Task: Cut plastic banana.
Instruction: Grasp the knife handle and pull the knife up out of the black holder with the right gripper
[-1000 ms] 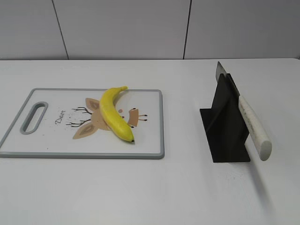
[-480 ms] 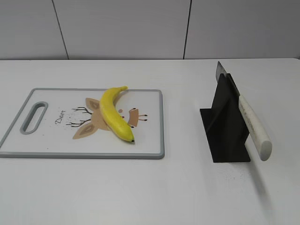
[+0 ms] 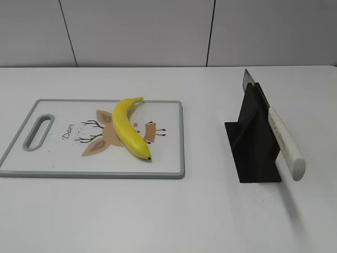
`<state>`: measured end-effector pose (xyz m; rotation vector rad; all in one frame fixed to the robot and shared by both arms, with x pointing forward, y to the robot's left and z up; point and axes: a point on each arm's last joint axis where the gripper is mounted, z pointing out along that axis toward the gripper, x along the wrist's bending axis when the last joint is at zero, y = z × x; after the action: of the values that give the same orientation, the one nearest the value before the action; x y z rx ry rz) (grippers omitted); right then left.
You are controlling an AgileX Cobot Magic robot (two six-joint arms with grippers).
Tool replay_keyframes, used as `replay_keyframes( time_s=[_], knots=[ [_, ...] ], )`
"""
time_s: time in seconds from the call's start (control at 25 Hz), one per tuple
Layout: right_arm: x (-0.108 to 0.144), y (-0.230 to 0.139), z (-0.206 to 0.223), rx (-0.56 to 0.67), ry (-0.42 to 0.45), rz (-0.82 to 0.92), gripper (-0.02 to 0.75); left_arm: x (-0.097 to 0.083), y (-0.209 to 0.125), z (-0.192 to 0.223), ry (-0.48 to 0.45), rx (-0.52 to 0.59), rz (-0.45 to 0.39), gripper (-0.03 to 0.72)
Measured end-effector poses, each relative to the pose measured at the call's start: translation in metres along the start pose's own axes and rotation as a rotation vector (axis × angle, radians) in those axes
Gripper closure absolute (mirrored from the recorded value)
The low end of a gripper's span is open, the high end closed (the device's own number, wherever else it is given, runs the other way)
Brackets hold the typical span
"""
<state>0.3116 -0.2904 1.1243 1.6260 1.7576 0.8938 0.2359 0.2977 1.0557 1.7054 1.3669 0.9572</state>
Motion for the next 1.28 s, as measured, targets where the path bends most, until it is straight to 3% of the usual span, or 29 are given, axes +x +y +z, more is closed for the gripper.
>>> replay_keyframes(
  time_s=[0.36,0.72,1.0,1.28],
  knots=[
    [0.021,0.044,0.059,0.317,0.109,-0.064,0.166,0.000,0.000,0.000,0.000,0.000,0.000,0.100],
    [0.049,0.071,0.149,0.589,0.138,-0.040,0.166,0.000,0.000,0.000,0.000,0.000,0.000,0.101],
    [0.070,0.058,0.211,0.764,0.151,-0.043,0.166,0.000,0.000,0.000,0.000,0.000,0.000,0.106],
    [0.078,0.039,0.250,0.852,0.122,-0.026,0.167,0.000,0.000,0.000,0.000,0.000,0.000,0.108]
  ],
)
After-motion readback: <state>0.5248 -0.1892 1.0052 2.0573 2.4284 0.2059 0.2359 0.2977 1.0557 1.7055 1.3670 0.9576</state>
